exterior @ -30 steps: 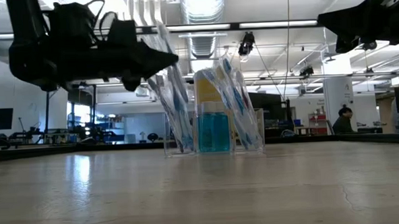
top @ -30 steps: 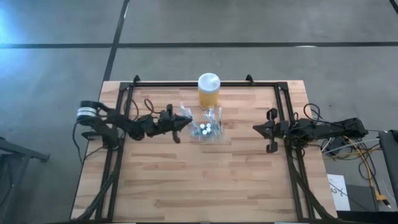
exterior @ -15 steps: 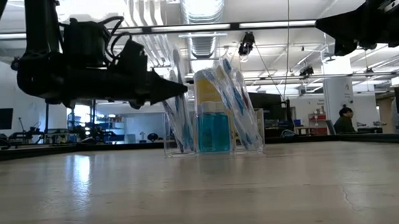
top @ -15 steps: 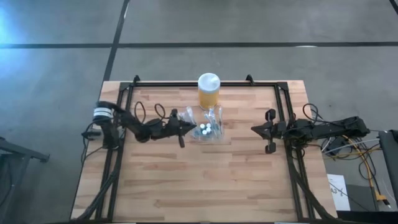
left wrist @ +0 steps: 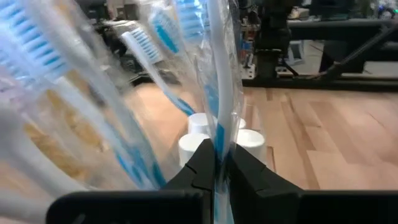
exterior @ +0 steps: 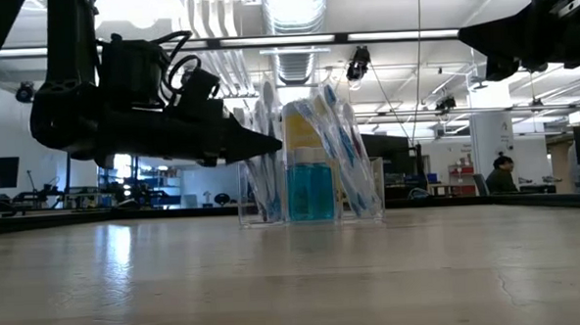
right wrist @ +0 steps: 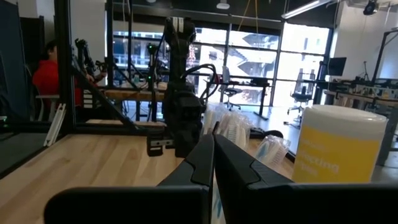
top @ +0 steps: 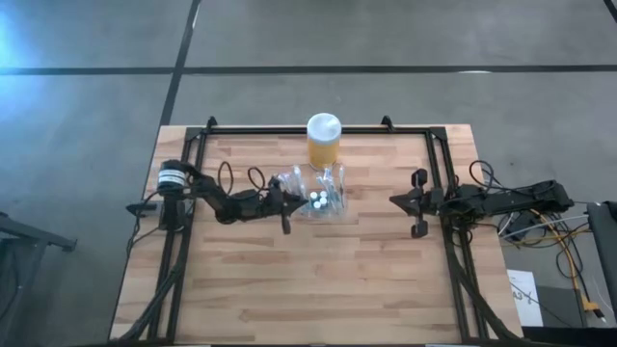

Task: Pick & Place toothbrushing station
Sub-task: Put the blue toothbrush into the transparent organizer, then return to Home Position

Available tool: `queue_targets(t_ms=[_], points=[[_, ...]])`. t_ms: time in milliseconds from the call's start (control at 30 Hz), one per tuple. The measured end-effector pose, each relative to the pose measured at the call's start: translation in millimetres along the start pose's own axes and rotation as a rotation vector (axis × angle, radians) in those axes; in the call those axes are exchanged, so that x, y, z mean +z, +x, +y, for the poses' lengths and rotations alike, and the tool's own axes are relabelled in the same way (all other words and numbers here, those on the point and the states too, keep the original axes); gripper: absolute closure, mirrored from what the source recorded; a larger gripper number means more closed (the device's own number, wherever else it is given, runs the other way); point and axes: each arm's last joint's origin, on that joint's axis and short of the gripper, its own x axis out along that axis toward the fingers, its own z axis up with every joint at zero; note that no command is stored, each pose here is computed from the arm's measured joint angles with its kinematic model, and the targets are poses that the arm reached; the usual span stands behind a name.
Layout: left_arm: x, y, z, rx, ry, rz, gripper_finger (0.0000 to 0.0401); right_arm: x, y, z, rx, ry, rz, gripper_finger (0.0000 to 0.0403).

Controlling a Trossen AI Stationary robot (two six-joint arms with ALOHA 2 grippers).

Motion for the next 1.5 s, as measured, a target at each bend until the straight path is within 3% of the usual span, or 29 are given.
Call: queue_targets(t_ms=[133, 400, 633, 900, 1233, 1400, 1500], points=[[2.7, -1.3, -0.6, -0.012, 0.025, 0.003, 0.0367, -0.3, 0.1, 0.1, 0.0, -0.001, 0.003, 0.0394], [15.3, -9.3, -0.7, -0.07, -0.022, 0.086, 0.0292, 0.2, 0.1, 0.1, 0.003, 0.001, -0.002, 0.0394], [41.3, -20.6, -2.3, -0.147, -0.025, 0.092, 0.0245, 0.7, 0.1, 0.1, 0.003, 0.021, -0.007, 0.0394], [66.8, -50.2, 2.8, -0.156, 0.035, 0.137, 0.0217, 0.3, 0.1, 0.2, 0.007, 0.019, -0.003, 0.0394], [108.8, -120.3, 17.4, -0.191, 0.194, 0.096, 0.0241, 0.3, 0.1, 0.2, 0.006, 0.047, -0.003, 0.0394], [121.9, -155.8, 25.2, -0.187, 0.206, 0.031, 0.0308, 0.3, 0.1, 0.1, 0.002, 0.046, -0.003, 0.0394], [124.1, -171.0, 29.3, -0.155, 0.284, -0.044, 0.037, 0.2, 0.2, 0.1, 0.002, 0.041, -0.002, 0.0394]])
